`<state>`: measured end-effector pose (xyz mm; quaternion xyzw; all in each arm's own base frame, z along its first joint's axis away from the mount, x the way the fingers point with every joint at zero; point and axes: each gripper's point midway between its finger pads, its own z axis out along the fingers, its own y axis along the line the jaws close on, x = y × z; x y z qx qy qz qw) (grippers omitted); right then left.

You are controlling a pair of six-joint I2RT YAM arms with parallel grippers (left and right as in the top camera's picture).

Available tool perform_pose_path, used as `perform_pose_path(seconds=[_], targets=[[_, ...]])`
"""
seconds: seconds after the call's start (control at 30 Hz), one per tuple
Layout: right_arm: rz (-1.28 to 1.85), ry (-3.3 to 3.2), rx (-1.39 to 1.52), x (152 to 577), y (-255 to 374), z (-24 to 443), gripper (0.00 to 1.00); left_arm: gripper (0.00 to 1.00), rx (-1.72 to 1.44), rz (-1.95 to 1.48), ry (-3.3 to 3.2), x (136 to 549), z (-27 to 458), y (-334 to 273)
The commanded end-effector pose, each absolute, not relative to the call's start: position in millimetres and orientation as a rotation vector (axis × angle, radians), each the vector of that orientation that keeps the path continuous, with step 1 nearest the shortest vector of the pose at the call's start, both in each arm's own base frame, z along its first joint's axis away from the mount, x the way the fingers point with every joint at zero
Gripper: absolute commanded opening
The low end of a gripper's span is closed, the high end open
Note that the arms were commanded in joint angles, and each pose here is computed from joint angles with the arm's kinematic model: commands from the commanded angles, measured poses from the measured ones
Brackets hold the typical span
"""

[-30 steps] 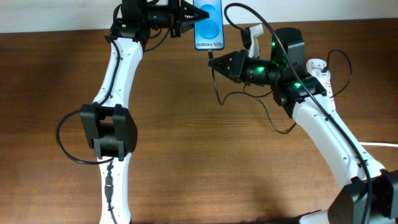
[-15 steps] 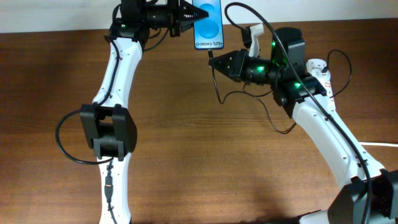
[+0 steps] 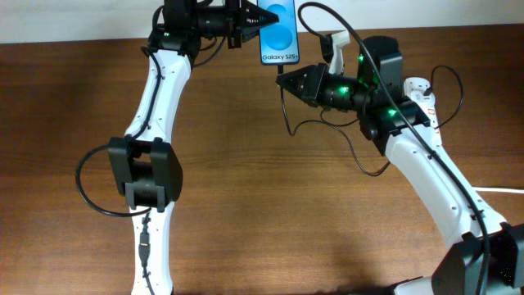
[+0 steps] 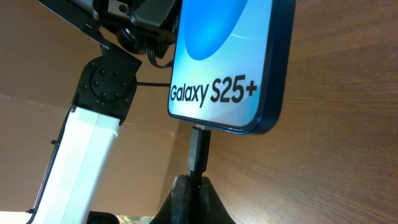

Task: Plug charger to phone and switch on socket
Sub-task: 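Open the right gripper and pull it back from the plug, then lower the phone onto the table with the left gripper and release it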

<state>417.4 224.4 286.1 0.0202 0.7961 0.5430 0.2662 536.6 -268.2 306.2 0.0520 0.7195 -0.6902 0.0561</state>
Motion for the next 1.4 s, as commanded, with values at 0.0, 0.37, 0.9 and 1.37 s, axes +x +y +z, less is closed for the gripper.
perform_pose_path(seconds=[0.0,0.37,0.9,1.37], targets=[[1.354,2.087,0.109,439,209,291,0.04,0.0,0.392,-2.206,2.193,499,319,-289],[1.407,2.113,0.092,433,203,289,0.67,0.0,0.528,-2.12,2.075,506,320,-270],[1.041,2.473,0.117,403,141,200,0.72,0.0,0.255,-1.647,2.466,506,110,-240],[1.035,2.509,0.107,396,141,194,0.73,0.03,0.181,-0.889,2.945,479,25,-174]])
